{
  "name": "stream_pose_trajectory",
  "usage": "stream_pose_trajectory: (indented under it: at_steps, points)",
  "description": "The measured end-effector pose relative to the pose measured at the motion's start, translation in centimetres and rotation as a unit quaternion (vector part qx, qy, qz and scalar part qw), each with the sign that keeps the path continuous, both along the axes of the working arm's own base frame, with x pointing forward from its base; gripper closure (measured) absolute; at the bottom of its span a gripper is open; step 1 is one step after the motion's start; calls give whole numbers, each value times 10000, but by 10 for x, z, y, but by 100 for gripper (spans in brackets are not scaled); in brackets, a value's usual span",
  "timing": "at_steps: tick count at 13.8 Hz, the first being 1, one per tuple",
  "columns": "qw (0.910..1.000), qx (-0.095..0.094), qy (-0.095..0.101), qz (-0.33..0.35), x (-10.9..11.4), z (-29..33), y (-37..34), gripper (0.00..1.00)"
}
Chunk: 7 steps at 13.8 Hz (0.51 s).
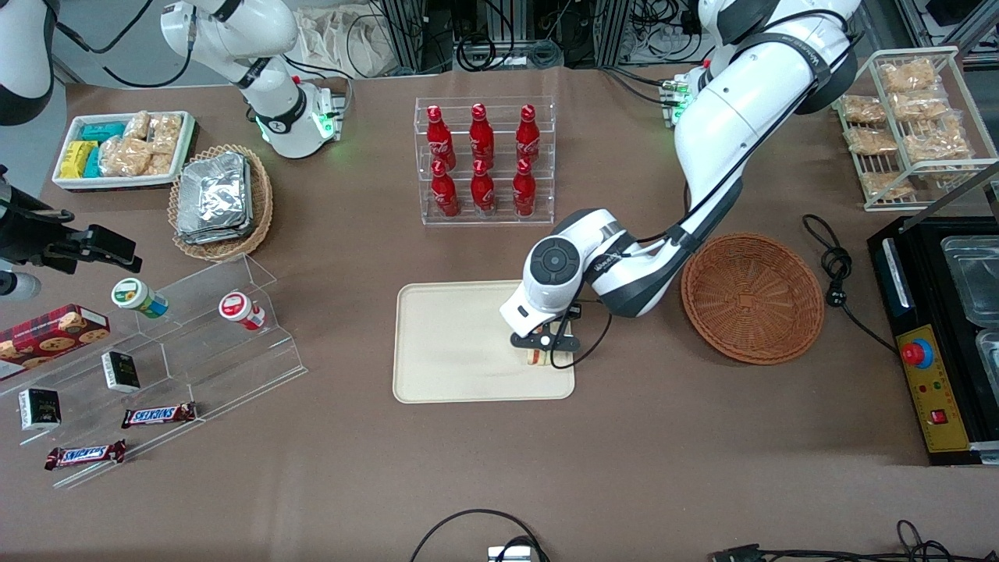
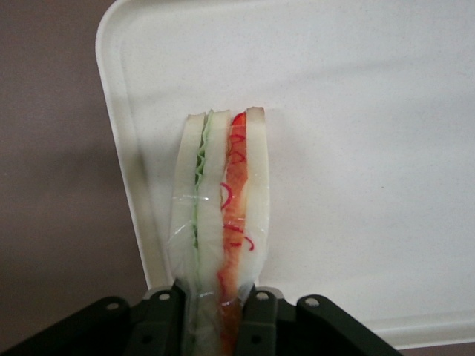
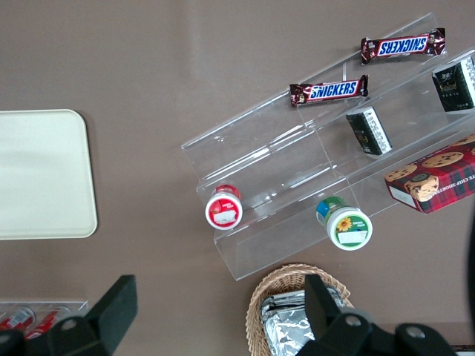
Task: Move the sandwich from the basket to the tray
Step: 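Lower the sandwich onto the tray and open the left gripper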
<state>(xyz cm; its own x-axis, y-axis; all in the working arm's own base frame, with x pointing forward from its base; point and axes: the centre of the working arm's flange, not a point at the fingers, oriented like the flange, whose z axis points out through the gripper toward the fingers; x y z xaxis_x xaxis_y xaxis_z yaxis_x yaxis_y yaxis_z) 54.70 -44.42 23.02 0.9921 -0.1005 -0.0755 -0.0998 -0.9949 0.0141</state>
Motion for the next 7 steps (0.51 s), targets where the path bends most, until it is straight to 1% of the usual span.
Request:
stream_pose_trajectory:
  at_steps: [5,6,7]
  points:
    - [10000,-19,-22,28,2,2,-1,17]
    - [10000,-32,-41,67,4,4,-1,7]
    - [9999,-46,-63,122,6,6,-1,1]
